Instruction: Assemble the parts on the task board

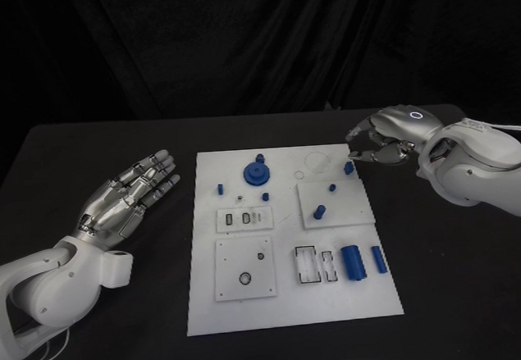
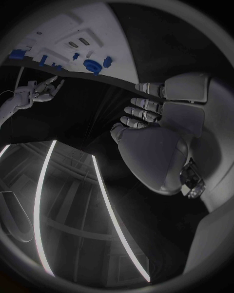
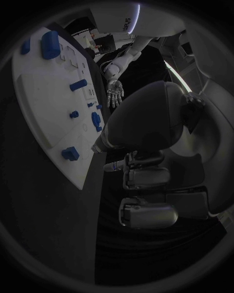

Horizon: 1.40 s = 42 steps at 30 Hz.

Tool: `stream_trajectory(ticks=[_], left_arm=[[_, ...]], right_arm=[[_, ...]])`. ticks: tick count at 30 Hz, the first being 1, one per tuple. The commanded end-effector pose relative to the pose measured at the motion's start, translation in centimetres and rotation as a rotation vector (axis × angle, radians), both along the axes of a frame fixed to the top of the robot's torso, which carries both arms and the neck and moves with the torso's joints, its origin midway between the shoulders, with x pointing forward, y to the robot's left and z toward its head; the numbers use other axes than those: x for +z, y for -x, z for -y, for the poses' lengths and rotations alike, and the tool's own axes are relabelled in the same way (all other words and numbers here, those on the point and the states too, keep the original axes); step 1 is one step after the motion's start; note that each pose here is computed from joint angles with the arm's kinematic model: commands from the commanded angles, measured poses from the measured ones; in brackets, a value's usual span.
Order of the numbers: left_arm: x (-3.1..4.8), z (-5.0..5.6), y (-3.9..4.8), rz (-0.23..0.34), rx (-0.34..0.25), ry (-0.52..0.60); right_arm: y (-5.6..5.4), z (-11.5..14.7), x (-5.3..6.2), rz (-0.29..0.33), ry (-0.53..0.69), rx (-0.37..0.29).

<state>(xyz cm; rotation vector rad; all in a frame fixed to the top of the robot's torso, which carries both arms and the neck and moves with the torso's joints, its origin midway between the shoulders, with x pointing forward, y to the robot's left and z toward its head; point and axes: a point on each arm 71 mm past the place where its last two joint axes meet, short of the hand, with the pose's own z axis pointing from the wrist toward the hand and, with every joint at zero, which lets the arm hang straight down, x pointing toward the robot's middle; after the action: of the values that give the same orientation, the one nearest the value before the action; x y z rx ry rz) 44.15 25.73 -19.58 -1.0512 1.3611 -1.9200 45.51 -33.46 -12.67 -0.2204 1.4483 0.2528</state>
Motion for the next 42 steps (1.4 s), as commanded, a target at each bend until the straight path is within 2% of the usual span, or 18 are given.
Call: stream_trajectory(ticks=[1,14,26,42], left_arm=[[0.11,0.1,0.02,0.007,-0.005,0.013],[0.06,0.1,-0.04,0.006,-0.006,0.012],[0.05,0.1,-0.03,0.005,-0.006,0.012],[-0.01,0.1,-0.11,0.002,-0.010,0.010]], right_arm=[[0.0,0.6,0.0,0.028,-0.011,-0.031],[0.1,1.0,-0.8,0.002,0.001,-0.035],[0.5,1.0,-2.3,-0.060,0.018,-0.030],[0.4,0.3,-3.1,-0.073,0.020,-0.006]])
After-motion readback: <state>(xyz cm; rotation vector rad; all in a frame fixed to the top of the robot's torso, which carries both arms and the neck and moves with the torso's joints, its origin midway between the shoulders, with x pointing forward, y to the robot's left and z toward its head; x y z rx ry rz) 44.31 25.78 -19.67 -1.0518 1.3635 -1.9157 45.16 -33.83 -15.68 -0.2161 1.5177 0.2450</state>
